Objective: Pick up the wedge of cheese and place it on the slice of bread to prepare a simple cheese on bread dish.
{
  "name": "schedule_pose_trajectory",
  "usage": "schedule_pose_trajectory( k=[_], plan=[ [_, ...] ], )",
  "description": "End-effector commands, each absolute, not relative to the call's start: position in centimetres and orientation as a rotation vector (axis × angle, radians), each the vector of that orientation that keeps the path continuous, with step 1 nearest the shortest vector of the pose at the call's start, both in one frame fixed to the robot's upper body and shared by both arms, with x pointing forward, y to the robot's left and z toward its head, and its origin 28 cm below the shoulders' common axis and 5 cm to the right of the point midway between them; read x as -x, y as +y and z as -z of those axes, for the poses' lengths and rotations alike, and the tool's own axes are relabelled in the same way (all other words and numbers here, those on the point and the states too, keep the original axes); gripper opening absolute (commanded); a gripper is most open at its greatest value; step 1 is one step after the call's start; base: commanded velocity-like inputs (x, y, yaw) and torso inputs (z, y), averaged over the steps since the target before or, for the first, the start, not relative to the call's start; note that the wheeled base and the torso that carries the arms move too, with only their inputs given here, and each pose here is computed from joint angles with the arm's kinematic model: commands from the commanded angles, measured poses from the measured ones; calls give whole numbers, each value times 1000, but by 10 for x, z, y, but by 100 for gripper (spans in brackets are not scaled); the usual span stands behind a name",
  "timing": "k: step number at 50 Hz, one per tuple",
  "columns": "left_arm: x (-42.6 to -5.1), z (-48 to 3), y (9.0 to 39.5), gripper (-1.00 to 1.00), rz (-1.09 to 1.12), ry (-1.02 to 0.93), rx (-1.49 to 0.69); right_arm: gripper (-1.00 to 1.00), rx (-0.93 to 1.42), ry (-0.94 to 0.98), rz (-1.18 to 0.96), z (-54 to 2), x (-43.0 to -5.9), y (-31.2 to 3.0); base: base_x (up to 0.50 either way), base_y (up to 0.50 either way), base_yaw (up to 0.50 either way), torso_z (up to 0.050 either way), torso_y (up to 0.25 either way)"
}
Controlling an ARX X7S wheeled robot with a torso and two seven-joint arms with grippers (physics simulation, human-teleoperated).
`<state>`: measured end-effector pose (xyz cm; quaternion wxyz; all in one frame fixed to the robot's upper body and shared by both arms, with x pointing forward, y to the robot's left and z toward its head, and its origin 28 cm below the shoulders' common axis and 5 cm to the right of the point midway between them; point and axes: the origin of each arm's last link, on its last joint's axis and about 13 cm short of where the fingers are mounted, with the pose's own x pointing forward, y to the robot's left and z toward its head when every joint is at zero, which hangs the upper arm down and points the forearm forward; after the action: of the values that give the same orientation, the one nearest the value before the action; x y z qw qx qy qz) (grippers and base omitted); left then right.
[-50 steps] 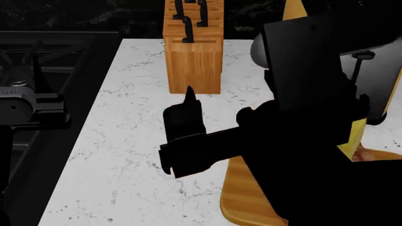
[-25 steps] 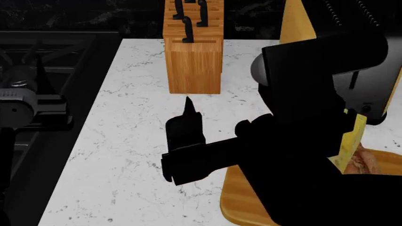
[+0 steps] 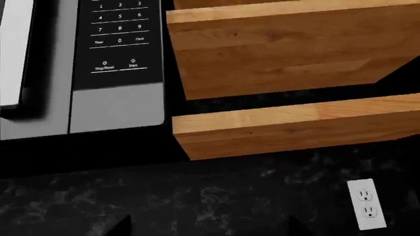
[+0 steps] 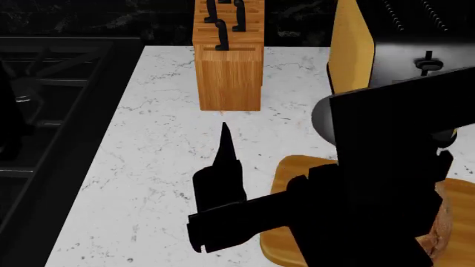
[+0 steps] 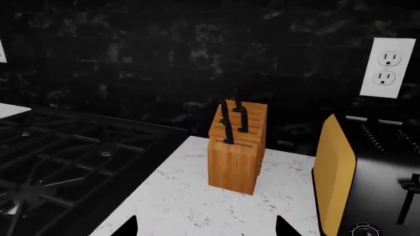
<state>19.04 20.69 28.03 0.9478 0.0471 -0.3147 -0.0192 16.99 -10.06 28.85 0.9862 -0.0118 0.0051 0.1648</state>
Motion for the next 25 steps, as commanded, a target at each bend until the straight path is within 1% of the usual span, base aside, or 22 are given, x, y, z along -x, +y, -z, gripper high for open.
schedule_pose_trajectory(
  k=[1,5,6,8,18,25],
  plan=[
    [-140,-305,217,100,45,-647,-103,100,45,-71,-312,-283,-142,-102,0,0,0,0,0],
    [-128,-325,216,100,57,-824,-44,100,47,-190,-300,-286,-129,-108,0,0,0,0,0],
    [-124,-331,214,100,76,-884,-26,100,41,-191,-301,-285,-127,-109,0,0,0,0,0],
    [-132,-300,221,100,40,-648,-109,100,59,-227,-295,-285,-123,-111,0,0,0,0,0],
    [-130,-311,224,100,36,-699,-98,100,69,-343,-303,-303,-98,-113,0,0,0,0,0],
    [-128,-319,227,100,31,-728,-85,100,57,-364,-309,-310,-95,-112,0,0,0,0,0]
  ],
)
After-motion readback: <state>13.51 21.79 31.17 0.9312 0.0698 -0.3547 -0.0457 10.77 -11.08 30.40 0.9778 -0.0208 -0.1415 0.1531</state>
